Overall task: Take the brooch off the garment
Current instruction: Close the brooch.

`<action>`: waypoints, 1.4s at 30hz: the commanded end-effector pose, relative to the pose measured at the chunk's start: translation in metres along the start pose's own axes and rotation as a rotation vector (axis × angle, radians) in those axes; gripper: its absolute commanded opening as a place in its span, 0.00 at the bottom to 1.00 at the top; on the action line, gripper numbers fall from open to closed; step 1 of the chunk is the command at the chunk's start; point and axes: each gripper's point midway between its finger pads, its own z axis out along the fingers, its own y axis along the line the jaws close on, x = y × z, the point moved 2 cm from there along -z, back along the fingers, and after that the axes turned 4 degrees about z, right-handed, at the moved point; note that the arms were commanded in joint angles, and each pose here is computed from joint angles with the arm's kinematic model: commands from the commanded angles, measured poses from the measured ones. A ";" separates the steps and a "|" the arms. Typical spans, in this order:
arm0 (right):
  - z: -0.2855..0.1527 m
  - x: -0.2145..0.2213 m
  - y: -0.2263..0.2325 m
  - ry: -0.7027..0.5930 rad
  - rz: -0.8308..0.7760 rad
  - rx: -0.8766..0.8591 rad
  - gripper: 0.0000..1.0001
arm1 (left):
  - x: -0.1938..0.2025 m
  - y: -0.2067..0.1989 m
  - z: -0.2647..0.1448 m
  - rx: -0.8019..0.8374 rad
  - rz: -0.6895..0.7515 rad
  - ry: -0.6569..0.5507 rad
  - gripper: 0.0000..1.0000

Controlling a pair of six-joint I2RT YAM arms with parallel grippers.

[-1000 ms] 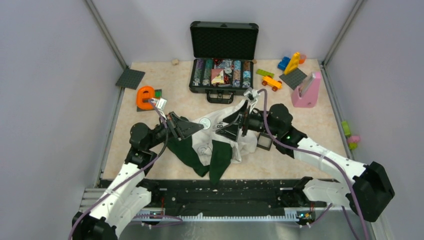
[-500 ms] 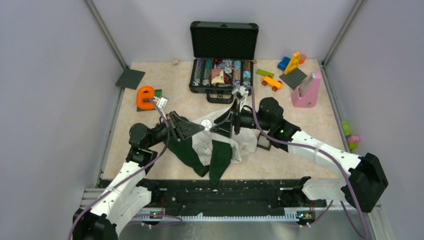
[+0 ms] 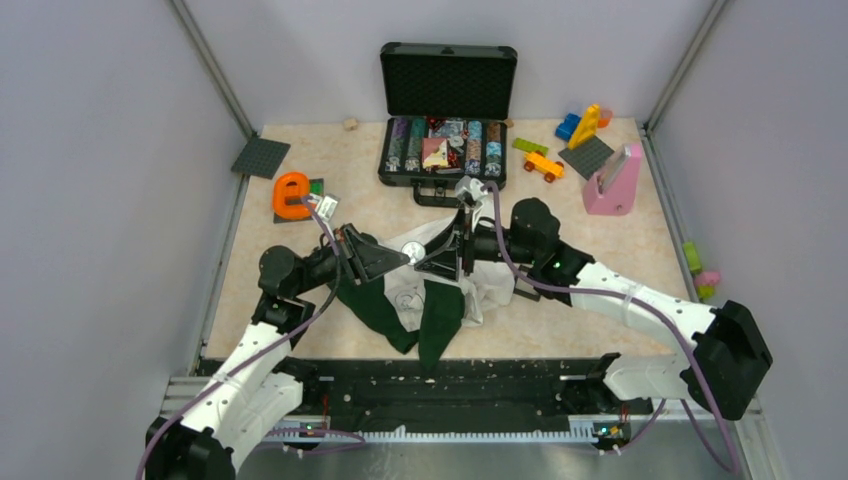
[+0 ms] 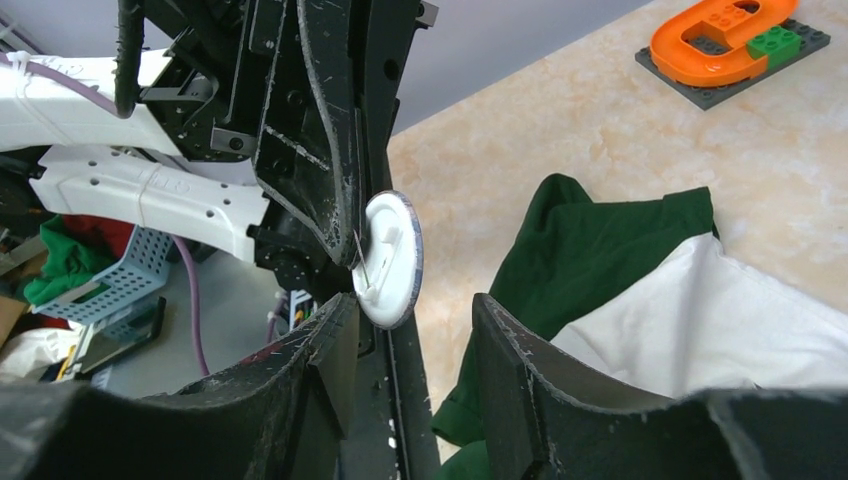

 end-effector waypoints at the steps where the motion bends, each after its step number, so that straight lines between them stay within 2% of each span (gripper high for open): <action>1: 0.006 -0.017 0.009 -0.042 -0.068 -0.023 0.44 | -0.003 -0.008 0.000 0.033 0.050 0.009 0.00; 9: 0.009 -0.025 0.007 -0.072 -0.044 -0.001 0.36 | -0.002 -0.004 -0.001 0.023 0.063 0.008 0.00; 16: 0.009 -0.030 0.009 -0.093 -0.028 -0.004 0.35 | 0.001 -0.003 -0.001 0.021 0.061 0.019 0.00; 18: 0.010 -0.031 0.011 -0.091 -0.025 -0.015 0.37 | 0.001 -0.001 -0.001 0.013 0.060 0.017 0.00; 21: 0.010 -0.031 0.015 -0.087 -0.022 -0.036 0.47 | 0.001 0.002 -0.001 -0.003 0.058 0.011 0.00; 24: 0.008 -0.031 0.016 -0.088 -0.024 -0.036 0.48 | 0.000 0.002 -0.001 -0.005 0.054 0.009 0.00; 28: 0.009 -0.029 0.014 -0.074 -0.023 -0.031 0.44 | 0.000 -0.001 0.000 0.006 0.057 0.013 0.00; 39: 0.016 -0.029 0.011 -0.074 -0.014 -0.023 0.41 | 0.004 0.000 -0.001 0.012 0.051 0.030 0.00; 42: 0.016 -0.030 0.011 -0.076 -0.008 -0.021 0.36 | 0.004 -0.001 -0.002 0.015 0.058 0.029 0.00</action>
